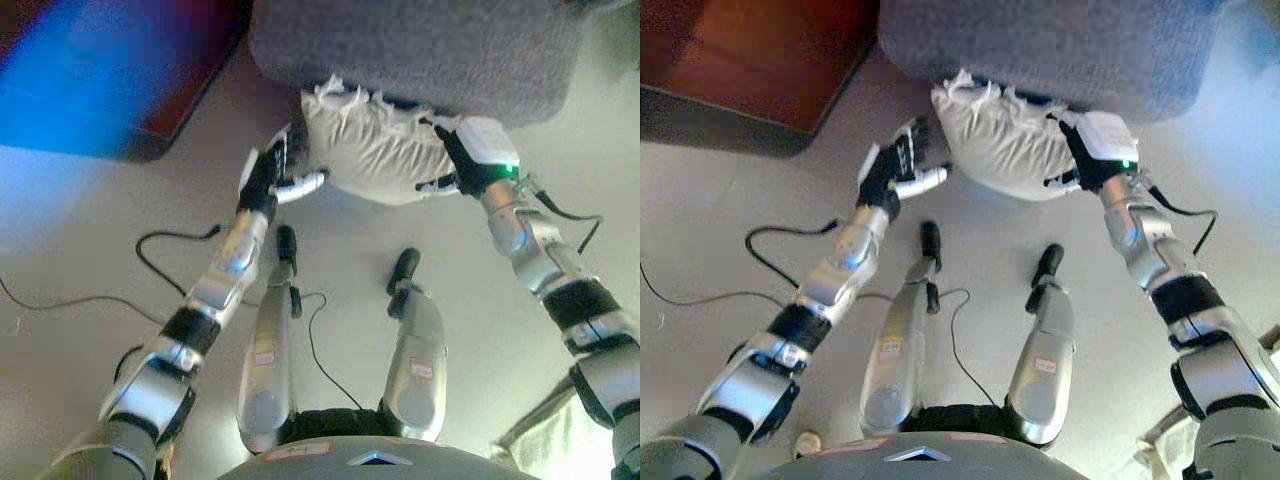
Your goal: Pick up the pillow and put it on the sofa.
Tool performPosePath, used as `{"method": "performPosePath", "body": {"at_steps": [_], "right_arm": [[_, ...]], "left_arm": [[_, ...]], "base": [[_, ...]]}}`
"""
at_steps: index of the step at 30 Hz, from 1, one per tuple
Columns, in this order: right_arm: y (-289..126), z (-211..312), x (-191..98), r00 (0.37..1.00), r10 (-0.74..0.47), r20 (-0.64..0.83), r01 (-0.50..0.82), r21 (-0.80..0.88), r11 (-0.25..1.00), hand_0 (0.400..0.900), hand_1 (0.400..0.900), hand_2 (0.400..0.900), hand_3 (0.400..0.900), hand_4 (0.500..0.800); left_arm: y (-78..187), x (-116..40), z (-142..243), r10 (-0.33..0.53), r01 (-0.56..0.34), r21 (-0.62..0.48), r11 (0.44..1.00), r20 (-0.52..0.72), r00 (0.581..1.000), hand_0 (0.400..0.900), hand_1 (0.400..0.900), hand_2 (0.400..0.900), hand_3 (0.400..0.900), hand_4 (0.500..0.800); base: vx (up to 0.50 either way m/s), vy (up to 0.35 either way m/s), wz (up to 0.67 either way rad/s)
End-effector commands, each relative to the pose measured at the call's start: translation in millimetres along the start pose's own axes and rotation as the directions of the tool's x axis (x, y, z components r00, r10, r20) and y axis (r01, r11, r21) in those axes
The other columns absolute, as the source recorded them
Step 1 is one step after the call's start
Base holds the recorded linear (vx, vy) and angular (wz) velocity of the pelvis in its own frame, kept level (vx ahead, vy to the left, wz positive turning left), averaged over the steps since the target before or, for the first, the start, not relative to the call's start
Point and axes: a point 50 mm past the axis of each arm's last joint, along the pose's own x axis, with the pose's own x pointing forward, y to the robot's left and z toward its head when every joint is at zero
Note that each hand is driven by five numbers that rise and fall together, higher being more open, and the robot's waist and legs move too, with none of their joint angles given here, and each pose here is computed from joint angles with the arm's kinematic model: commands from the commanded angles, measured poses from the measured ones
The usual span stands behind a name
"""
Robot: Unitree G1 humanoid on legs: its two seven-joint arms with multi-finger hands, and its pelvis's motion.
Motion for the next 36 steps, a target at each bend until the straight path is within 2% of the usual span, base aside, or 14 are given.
{"method": "performPosePath", "body": {"at_steps": [1, 3, 4, 5, 9, 17, 23, 24, 25, 30, 36], "right_arm": [[-36.7, 10.5, 15.4, 0.975, -0.215, 0.053, 0.218, -0.051, 0.975, 0.900, 0.900, 0.900, 0.900, 0.800], [-57.1, 9.9, 24.3, 0.934, -0.357, 0.024, 0.358, -0.051, 0.932, 0.900, 0.900, 0.900, 0.900, 0.800], [-57.1, 10.0, 24.5, 0.933, -0.358, 0.025, 0.359, -0.050, 0.932, 0.900, 0.900, 0.900, 0.900, 0.800], [-72.7, 10.8, 32.1, 0.902, -0.432, -0.005, 0.431, -0.036, 0.902, 0.900, 0.900, 0.900, 0.900, 0.800], [-84.0, 11.5, 39.6, 0.893, -0.450, -0.031, 0.449, -0.023, 0.893, 0.900, 0.900, 0.900, 0.900, 0.800], [-116.2, 33.0, 61.6, 0.867, -0.498, -0.027, 0.498, 0.046, 0.866, 0.900, 0.900, 0.900, 0.900, 0.800], [-132.1, 50.6, 75.7, 0.885, -0.466, -0.025, 0.466, 0.104, 0.879, 0.900, 0.900, 0.900, 0.900, 0.800], [-132.5, 51.5, 77.2, 0.891, -0.454, -0.031, 0.454, 0.117, 0.883, 0.804, 0.804, 0.804, 0.804, 0.742], [-133.2, 54.5, 79.2, 0.896, -0.444, -0.029, 0.444, 0.122, 0.888, 0.400, 0.400, 0.400, 0.400, 0.500], [-136.3, 66.7, 83.9, 0.901, -0.432, -0.020, 0.428, 0.197, 0.882, 0.400, 0.400, 0.400, 0.400, 0.500], [-136.7, 75.2, 84.6, 0.901, -0.433, 0.004, 0.421, 0.231, 0.877, 0.400, 0.400, 0.400, 0.400, 0.500]], "left_arm": [[-3.4, 9.2, 34.9, 0.048, -0.043, -0.030, 0.999, 0.192, 0.980, 0.900, 0.900, 0.900, 0.900, 0.800], [-10.0, 15.7, 47.4, 0.051, -0.045, -0.031, 0.998, 0.235, 0.971, 0.900, 0.900, 0.900, 0.900, 0.800], [-9.9, 15.8, 47.5, 0.052, -0.046, -0.031, 0.998, 0.235, 0.971, 0.900, 0.900, 0.900, 0.900, 0.800], [-12.4, 17.7, 56.4, 0.049, -0.042, -0.033, 0.999, 0.267, 0.963, 0.900, 0.900, 0.900, 0.900, 0.800], [-13.1, 20.4, 65.7, 0.047, -0.039, -0.034, 0.999, 0.291, 0.955, 0.900, 0.900, 0.900, 0.900, 0.800], [-9.4, 41.3, 99.1, 0.075, -0.067, -0.034, 0.997, 0.356, 0.931, 0.900, 0.900, 0.900, 0.900, 0.800], [-7.6, 54.4, 117.7, 0.093, -0.082, -0.046, 0.996, 0.362, 0.928, 0.900, 0.900, 0.900, 0.900, 0.800], [-7.2, 57.0, 120.4, 0.099, -0.088, -0.047, 0.995, 0.359, 0.928, 0.900, 0.900, 0.900, 0.900, 0.800], [-6.4, 59.8, 122.0, 0.108, -0.096, -0.051, 0.994, 0.352, 0.930, 0.900, 0.900, 0.900, 0.900, 0.800], [-5.4, 69.4, 132.6, 0.129, -0.117, -0.054, 0.992, 0.343, 0.930, 0.900, 0.900, 0.900, 0.900, 0.800], [-5.7, 72.8, 137.1, 0.139, -0.129, -0.052, 0.990, 0.345, 0.928, 0.900, 0.900, 0.900, 0.900, 0.800]], "base": [[-0.033, 0.042, 0.11], [-0.019, 0.069, 0.09], [-0.031, 0.113, 0.02], [-0.024, 0.081, -0.01], [-0.011, 0.072, 0.03], [0.030, 0.033, 0.06], [0.058, 0.018, 0.07], [0.022, 0.029, 0.06], [0.015, 0.011, 0.06], [0.022, 0.036, -0.01], [0.000, 0.000, 0.00]]}}
